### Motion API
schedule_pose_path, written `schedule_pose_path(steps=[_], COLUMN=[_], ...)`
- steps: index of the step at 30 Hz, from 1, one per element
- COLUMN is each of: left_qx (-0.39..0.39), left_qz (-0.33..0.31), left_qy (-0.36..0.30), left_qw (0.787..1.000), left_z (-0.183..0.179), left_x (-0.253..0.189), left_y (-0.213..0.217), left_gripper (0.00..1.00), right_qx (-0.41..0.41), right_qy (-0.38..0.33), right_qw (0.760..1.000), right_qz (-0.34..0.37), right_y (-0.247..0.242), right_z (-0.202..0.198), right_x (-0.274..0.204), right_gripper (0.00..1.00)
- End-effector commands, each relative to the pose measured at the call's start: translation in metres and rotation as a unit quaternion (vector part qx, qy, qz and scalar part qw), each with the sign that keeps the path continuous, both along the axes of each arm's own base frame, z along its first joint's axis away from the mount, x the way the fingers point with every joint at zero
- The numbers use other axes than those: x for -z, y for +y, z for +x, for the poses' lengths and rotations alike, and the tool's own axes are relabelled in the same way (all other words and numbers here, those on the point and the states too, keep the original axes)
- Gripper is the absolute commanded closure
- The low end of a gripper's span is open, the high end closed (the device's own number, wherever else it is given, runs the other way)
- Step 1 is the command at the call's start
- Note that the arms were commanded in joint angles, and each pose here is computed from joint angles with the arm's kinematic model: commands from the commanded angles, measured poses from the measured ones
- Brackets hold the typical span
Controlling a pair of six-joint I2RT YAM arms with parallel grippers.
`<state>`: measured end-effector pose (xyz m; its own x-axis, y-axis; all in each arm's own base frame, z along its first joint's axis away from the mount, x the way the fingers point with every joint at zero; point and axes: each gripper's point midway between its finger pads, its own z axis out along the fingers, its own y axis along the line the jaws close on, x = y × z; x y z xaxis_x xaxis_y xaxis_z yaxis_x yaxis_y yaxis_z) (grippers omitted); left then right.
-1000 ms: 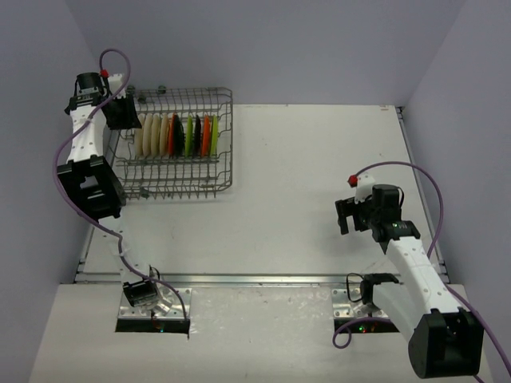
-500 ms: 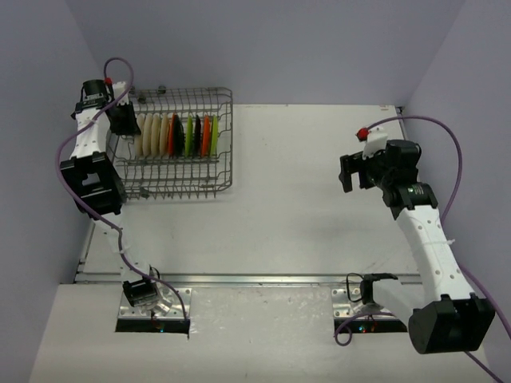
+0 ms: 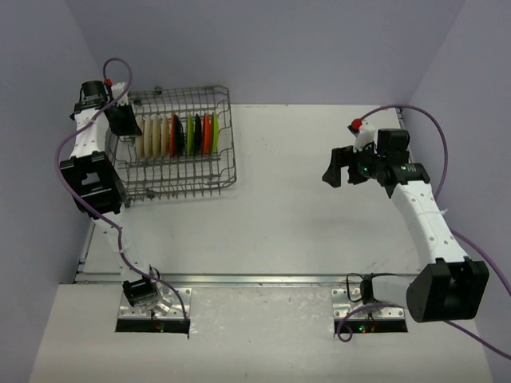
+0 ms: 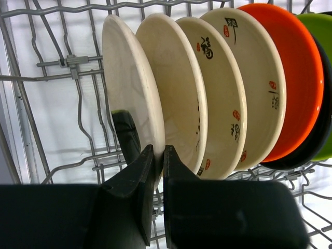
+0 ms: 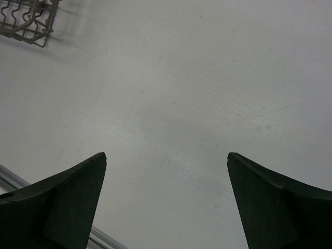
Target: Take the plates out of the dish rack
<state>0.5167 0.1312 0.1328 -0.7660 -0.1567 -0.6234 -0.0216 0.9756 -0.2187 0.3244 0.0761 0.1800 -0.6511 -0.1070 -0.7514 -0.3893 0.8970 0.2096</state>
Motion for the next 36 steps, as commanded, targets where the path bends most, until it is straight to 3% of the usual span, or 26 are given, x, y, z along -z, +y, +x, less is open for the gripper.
schedule_pose_path(steps=[1, 13, 17, 19, 20, 22, 25, 26, 28, 29, 30, 33, 36], left_qx=[-0.005, 0.029, 0.078, 0.123, 0.162, 0.212, 0.334, 0.328, 0.396, 0.433, 0.462, 0.521, 0.560], left_qz=[-0.016, -0.058, 0.005, 0.065, 0.131, 0.204, 0.356, 0.406, 0.498, 0.530, 0.555, 0.580, 0.579], left_qy=[-0.084, -0.181, -0.252, -0.256, -0.282, -0.289, -0.288, -0.301, -0.335, -0.317, -0.303, -0.289, -0.303], left_qw=[0.996, 0.981, 0.964, 0.957, 0.937, 0.911, 0.824, 0.798, 0.695, 0.657, 0.622, 0.555, 0.510], left_z=[0.021, 0.026, 0.013, 0.008, -0.003, -0.016, -0.055, -0.064, -0.097, -0.112, -0.126, -0.156, -0.177], left_x=[-0.063, -0.146, -0.198, -0.196, -0.216, -0.217, -0.167, -0.190, -0.171, -0.143, -0.120, -0.087, -0.074], left_y=[-0.003, -0.020, -0.039, -0.064, -0.075, -0.105, -0.193, -0.183, -0.243, -0.252, -0.259, -0.287, -0.310], left_gripper=[1.00, 1.00, 1.00, 1.00, 1.00, 1.00, 1.00, 1.00, 1.00, 1.00, 1.00, 1.00, 1.00], right_qx=[-0.023, -0.038, -0.027, -0.019, -0.015, -0.010, -0.016, -0.013, -0.015, -0.015, -0.015, -0.020, -0.033], right_qy=[-0.013, -0.002, -0.003, -0.005, -0.005, -0.006, 0.003, 0.002, 0.019, 0.032, 0.041, 0.071, 0.084], right_qw=[0.998, 0.995, 0.994, 0.994, 0.993, 0.992, 0.987, 0.986, 0.982, 0.979, 0.977, 0.969, 0.968], right_qz=[0.048, 0.093, 0.102, 0.111, 0.118, 0.128, 0.161, 0.166, 0.189, 0.201, 0.209, 0.235, 0.235], right_y=[0.018, 0.032, 0.033, 0.034, 0.035, 0.036, 0.045, 0.046, 0.052, 0.055, 0.058, 0.068, 0.080], right_z=[0.003, -0.005, -0.001, 0.002, 0.004, 0.007, 0.013, 0.014, 0.018, 0.020, 0.022, 0.024, 0.024], right_x=[-0.026, -0.036, -0.043, -0.049, -0.051, -0.056, -0.064, -0.068, -0.068, -0.066, -0.065, -0.060, -0.055], right_gripper=[0.01, 0.01, 0.01, 0.01, 0.01, 0.01, 0.02, 0.04, 0.08, 0.11, 0.13, 0.20, 0.23])
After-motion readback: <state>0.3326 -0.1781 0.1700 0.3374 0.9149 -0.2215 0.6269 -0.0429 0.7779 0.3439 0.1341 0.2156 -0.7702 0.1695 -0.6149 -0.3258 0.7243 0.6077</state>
